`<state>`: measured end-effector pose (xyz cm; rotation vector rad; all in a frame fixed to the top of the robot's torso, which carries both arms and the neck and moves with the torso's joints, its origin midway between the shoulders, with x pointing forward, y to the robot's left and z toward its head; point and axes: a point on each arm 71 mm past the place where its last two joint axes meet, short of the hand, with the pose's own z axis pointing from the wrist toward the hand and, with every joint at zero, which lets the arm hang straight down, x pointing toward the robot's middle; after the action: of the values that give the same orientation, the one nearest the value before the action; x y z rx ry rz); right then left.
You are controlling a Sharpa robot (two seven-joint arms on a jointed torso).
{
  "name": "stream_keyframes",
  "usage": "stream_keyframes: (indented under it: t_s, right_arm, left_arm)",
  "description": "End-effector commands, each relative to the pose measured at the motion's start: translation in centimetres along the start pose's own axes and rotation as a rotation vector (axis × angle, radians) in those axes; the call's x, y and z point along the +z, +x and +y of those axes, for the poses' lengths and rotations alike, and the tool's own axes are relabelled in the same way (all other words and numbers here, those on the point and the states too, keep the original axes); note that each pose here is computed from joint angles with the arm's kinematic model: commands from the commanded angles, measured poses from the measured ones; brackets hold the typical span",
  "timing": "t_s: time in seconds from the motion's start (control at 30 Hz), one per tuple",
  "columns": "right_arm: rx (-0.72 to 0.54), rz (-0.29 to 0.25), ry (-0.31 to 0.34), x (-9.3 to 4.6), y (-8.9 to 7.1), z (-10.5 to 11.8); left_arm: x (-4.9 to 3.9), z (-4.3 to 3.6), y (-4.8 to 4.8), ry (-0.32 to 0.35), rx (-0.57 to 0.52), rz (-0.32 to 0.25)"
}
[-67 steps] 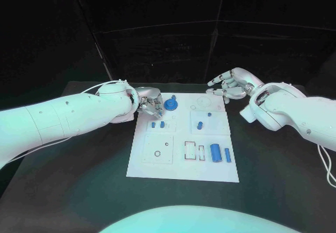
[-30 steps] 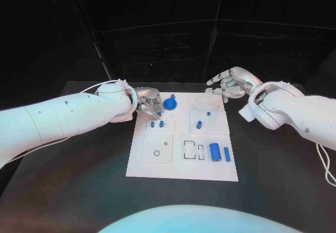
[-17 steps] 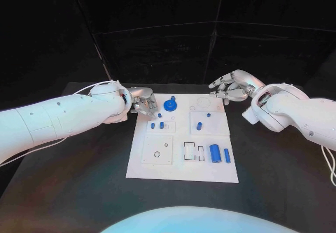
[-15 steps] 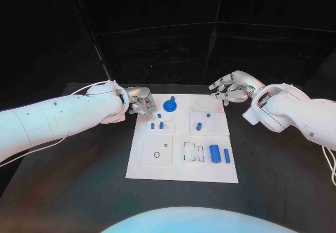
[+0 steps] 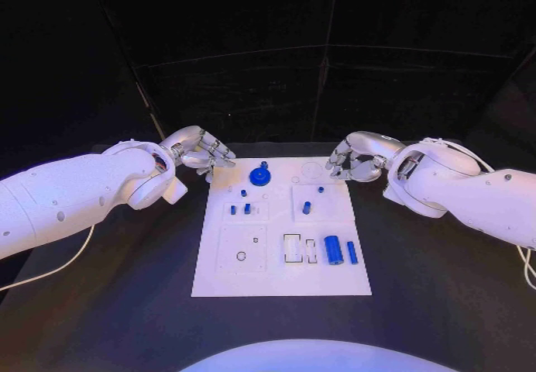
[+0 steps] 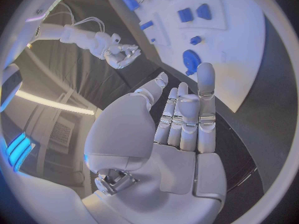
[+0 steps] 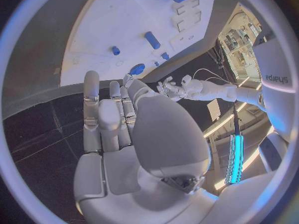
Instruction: Assemble the parts on the task board
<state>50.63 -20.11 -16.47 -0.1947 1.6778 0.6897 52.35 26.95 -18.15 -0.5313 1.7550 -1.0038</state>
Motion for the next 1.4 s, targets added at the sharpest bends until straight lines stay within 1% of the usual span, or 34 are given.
stream_keyframes:
  t_s: [0.03,0.17,0.27,0.37,0.6,0.73,1.0,1.4]
  right_arm:
    - [-0.183,0.019,0.001,0.1,0.4,0.4]
    - [-0.215,0.010,0.000,0.4,0.7,0.7]
    - [-0.227,0.008,0.002,0.8,0.9,1.0]
    - [-0.235,0.020,0.007,1.2,1.2,1.1]
    - [-0.240,0.088,0.023,1.8,2.5,1.3]
    - [-0.241,0.115,0.028,2.0,3.0,1.5]
    - [-0.240,0.147,0.031,2.3,3.7,1.6]
    - [-0.235,0.173,0.027,3.0,4.8,1.9]
  left_arm:
    - [-0.29,-0.72,-0.72,0.082,-0.339,-0.129]
    - [-0.52,-0.97,-0.47,0.093,-0.410,-0.146]
    - [-0.62,-1.08,-0.17,0.100,-0.434,-0.147]
    - [-0.66,-1.18,0.05,0.107,-0.447,-0.147]
    - [-0.71,-1.13,0.07,0.110,-0.454,-0.153]
    - [-0.72,-1.08,0.04,0.109,-0.454,-0.157]
    - [-0.68,-1.15,0.13,0.113,-0.455,-0.155]
    - [-0.51,-1.21,0.30,0.113,-0.457,-0.148]
